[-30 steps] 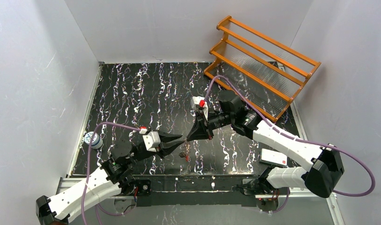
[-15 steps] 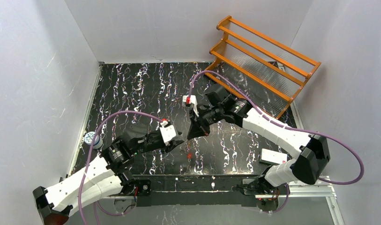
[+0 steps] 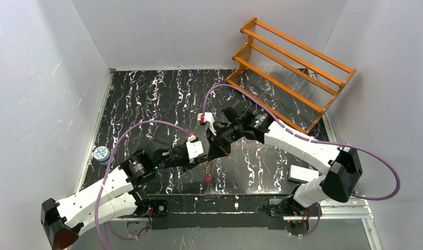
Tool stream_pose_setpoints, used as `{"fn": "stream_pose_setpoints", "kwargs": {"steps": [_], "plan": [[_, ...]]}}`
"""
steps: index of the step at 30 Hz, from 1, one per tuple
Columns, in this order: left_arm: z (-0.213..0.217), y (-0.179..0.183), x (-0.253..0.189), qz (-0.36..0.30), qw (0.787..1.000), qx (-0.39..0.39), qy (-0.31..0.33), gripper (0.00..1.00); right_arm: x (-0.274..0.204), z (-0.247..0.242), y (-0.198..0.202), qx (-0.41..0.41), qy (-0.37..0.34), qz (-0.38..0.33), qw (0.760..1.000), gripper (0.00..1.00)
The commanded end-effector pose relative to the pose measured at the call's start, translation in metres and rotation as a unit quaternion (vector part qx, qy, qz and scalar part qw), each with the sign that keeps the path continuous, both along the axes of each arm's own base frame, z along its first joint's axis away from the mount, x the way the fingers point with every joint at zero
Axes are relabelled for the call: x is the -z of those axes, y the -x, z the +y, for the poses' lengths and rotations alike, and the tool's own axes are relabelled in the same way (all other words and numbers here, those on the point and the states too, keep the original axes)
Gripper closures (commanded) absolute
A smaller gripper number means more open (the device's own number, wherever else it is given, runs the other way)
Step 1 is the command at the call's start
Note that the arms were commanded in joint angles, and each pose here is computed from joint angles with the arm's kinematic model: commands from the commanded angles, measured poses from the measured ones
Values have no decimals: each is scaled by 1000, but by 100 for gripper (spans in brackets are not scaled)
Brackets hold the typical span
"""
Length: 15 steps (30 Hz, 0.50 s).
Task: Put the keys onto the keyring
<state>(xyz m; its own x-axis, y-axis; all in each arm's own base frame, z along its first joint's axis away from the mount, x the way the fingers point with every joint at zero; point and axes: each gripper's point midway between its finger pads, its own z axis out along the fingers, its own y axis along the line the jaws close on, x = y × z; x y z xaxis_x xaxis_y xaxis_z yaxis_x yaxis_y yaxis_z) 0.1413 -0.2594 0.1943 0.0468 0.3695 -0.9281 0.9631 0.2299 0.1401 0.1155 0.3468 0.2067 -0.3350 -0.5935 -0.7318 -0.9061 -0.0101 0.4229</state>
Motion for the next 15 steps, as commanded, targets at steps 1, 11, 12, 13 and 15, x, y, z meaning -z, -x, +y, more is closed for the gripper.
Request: {"fn": "stream_pose_setpoints", "kwargs": {"steps": [1,11,12,13,15], "plan": [[-6,2,-10,-11,1000,16,14,83,-29,10,0,-10,-40,-23,999,99],[-9,3,-5,1,1000,23,10,100,-28,9,-6,5,-40,-42,998,99],[-8,2,-6,-1,1000,16,13,100,-28,9,-8,10,-42,-47,998,97],[-7,0,-9,-3,1000,8,20,100,-29,9,-10,17,-45,-51,998,91],[-4,-3,-17,-11,999,-10,42,100,-30,8,-13,31,-54,-54,997,72]]}}
